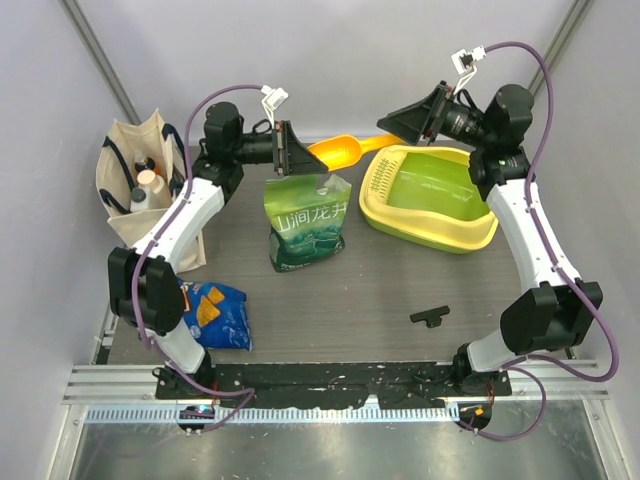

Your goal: Fill the litter box with clean litter

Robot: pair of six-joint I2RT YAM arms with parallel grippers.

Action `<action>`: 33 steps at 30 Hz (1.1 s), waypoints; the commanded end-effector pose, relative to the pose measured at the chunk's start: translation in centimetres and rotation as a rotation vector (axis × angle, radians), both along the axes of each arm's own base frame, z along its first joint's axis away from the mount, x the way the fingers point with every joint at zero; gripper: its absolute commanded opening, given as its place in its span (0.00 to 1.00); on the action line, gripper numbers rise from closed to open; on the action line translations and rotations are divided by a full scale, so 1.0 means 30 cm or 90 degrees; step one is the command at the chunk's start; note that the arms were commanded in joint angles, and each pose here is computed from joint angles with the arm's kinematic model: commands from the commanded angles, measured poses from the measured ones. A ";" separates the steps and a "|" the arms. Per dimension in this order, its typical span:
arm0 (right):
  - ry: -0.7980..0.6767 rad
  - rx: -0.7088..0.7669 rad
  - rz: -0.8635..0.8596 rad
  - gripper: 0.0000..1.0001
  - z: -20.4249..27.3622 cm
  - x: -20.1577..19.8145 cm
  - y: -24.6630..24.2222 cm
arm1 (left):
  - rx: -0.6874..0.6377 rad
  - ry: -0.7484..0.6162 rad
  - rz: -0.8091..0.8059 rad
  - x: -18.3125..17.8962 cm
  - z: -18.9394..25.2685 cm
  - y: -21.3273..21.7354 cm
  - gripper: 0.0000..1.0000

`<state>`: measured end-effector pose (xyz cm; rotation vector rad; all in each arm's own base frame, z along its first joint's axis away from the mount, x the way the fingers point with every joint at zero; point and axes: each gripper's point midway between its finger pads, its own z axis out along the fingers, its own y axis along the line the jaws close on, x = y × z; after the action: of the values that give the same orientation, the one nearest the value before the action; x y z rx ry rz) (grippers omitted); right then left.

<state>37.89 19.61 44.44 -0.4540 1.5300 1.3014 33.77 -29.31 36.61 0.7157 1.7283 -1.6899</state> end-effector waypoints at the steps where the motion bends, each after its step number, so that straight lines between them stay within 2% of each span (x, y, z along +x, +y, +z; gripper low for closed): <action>1: -0.061 -0.008 0.009 0.86 0.090 -0.081 0.005 | -0.033 -0.073 -0.011 -0.008 0.114 -0.003 0.00; 7: -0.022 -0.018 -0.003 0.86 0.006 -0.097 0.020 | -0.039 -0.085 -0.009 -0.003 0.133 -0.003 0.00; 12: -0.020 -0.021 0.009 0.81 -0.005 -0.117 0.049 | -0.038 -0.081 -0.009 -0.004 0.124 -0.003 0.00; 33: -0.087 0.000 -0.021 0.66 0.104 -0.099 0.076 | -0.040 -0.073 -0.013 -0.017 0.119 -0.006 0.00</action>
<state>35.67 22.21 42.82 -0.4681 1.5705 1.2897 34.01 -29.50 38.47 0.7387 1.6555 -1.6866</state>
